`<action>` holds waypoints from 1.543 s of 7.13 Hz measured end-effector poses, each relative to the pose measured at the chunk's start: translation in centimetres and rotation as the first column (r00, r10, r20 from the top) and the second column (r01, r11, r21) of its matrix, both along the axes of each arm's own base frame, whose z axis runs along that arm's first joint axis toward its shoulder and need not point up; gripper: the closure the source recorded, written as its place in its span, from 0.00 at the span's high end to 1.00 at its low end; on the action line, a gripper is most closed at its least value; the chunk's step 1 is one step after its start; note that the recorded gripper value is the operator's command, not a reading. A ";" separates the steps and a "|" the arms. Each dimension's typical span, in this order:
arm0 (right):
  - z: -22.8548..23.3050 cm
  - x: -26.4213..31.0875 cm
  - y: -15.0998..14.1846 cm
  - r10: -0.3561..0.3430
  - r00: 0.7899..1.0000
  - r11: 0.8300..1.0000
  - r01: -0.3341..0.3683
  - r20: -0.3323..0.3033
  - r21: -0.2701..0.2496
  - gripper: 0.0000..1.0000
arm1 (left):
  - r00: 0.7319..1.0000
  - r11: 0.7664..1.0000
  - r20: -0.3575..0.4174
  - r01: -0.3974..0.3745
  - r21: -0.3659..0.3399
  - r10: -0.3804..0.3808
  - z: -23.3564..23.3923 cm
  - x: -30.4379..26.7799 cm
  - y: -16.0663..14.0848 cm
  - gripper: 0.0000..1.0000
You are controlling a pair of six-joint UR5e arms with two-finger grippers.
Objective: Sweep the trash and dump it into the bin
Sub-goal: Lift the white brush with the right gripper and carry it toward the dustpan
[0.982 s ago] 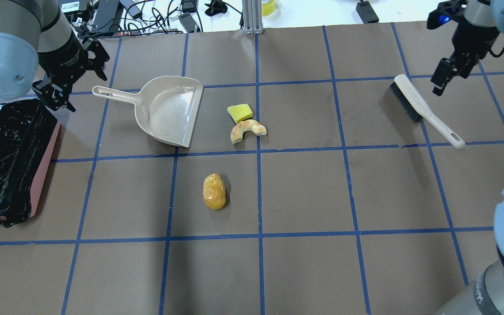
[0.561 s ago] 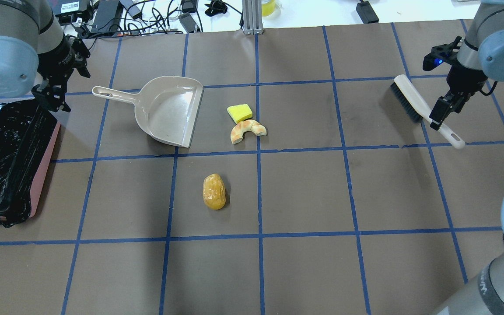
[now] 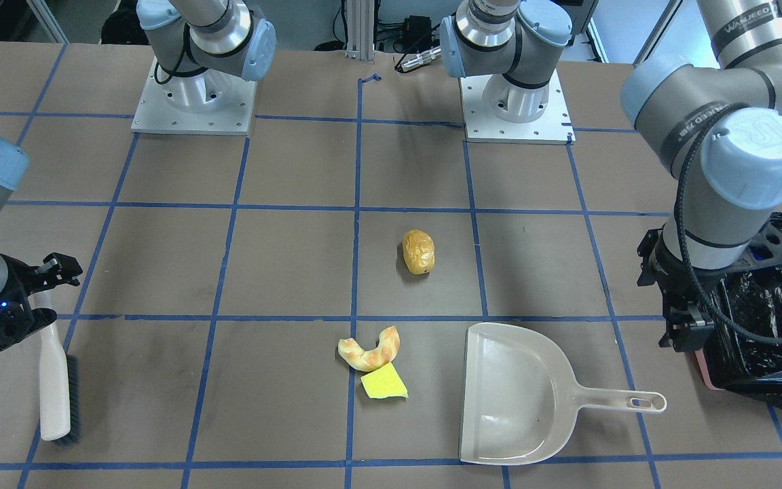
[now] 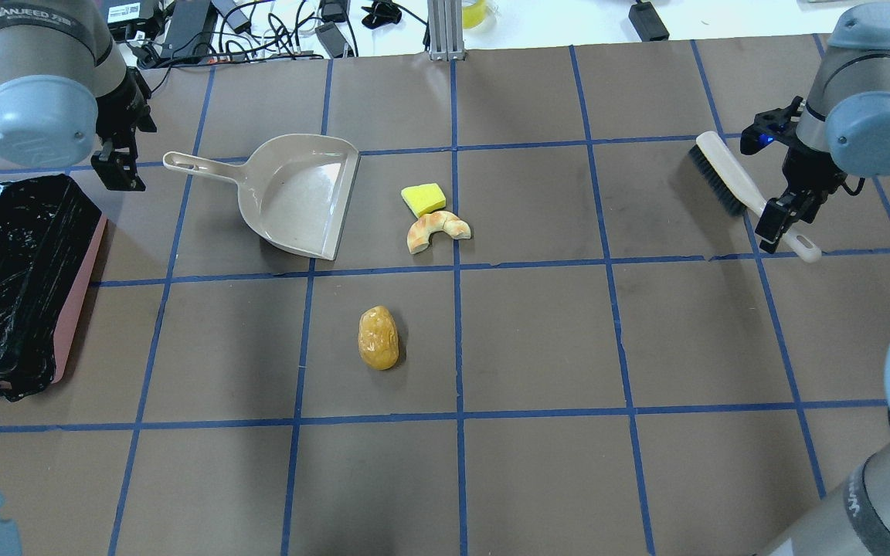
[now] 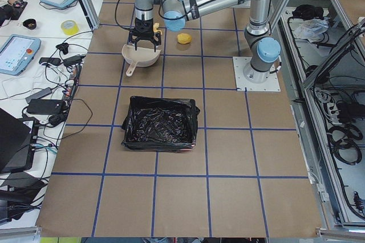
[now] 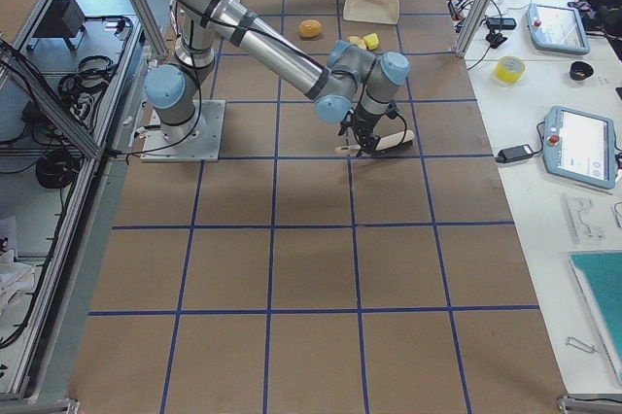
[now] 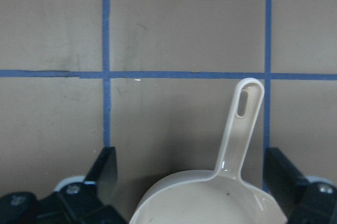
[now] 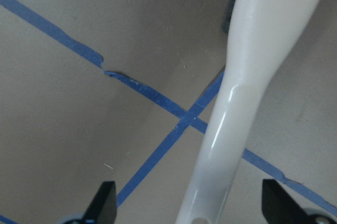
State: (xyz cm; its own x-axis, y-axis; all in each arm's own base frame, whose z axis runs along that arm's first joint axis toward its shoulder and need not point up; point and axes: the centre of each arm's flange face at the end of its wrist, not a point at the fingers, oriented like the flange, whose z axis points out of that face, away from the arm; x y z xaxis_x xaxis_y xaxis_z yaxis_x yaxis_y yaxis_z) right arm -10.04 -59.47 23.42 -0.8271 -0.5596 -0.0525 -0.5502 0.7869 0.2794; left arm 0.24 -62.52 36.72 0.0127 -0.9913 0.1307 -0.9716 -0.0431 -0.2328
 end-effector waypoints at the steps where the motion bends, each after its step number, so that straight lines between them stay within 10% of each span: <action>1: -0.1 -0.1 0.1 -0.021 1.000 1.000 0.021 -0.008 -0.003 0.78 | 1.000 1.000 -0.003 -0.010 -0.029 0.010 -1.3 0.3 -1.3 1.00; 3: 0.0 -0.2 0.1 -0.043 0.999 0.999 0.043 -0.017 -0.012 0.54 | 0.999 0.999 -0.025 -0.023 -0.028 0.022 -4.8 0.5 -3.3 1.00; 8: 0.0 -2.1 0.5 -0.095 0.995 0.995 0.094 -0.020 -0.011 0.48 | 0.998 0.999 -0.060 -0.033 -0.002 0.033 -11.4 0.8 -7.0 0.99; 11: 0.0 -2.1 0.6 -0.102 0.995 0.995 0.102 -0.015 -0.007 0.09 | 0.993 0.998 -0.102 -0.061 0.016 0.062 -13.4 0.4 -7.2 0.94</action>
